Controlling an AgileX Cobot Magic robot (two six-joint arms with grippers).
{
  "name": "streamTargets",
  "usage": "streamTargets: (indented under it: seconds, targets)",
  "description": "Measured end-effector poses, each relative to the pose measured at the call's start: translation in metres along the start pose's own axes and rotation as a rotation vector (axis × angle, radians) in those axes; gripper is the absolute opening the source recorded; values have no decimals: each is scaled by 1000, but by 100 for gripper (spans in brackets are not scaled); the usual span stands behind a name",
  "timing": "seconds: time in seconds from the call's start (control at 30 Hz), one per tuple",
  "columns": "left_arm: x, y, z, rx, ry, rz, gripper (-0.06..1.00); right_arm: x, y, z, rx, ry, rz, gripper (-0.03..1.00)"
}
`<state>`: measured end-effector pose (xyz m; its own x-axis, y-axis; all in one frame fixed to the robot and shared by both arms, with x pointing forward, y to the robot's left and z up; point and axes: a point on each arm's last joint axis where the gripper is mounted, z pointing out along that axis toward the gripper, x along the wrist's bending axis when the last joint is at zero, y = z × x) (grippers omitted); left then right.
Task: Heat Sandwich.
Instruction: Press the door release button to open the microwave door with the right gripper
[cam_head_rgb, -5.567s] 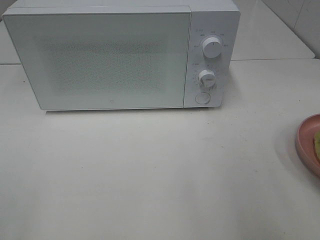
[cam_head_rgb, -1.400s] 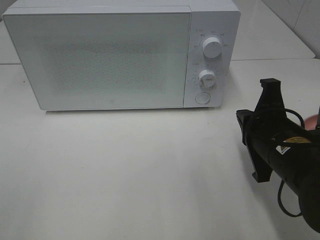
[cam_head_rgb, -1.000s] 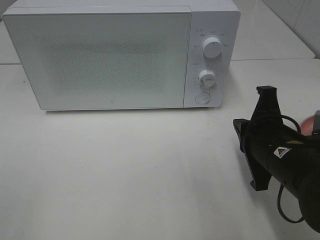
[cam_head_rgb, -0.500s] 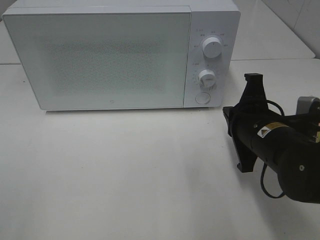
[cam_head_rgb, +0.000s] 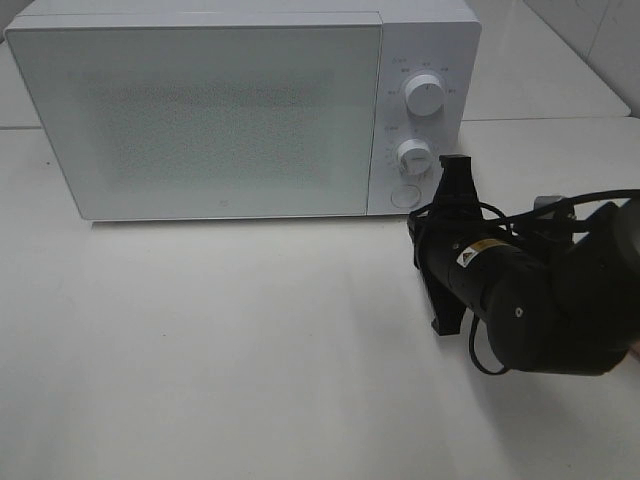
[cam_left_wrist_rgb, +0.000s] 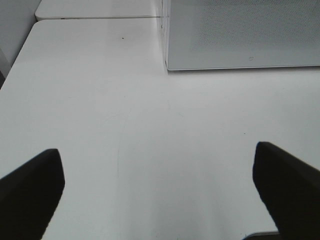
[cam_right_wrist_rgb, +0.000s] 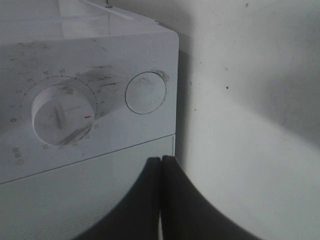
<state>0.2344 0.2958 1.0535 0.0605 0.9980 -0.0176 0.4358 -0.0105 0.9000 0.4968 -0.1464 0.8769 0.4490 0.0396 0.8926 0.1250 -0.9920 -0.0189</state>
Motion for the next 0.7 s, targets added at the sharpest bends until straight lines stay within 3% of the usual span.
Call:
streamTargets:
  seconds: [0.7]
  targets:
    - [0,0,0,0,0,0,97,15,5,59,-16,2,33,1]
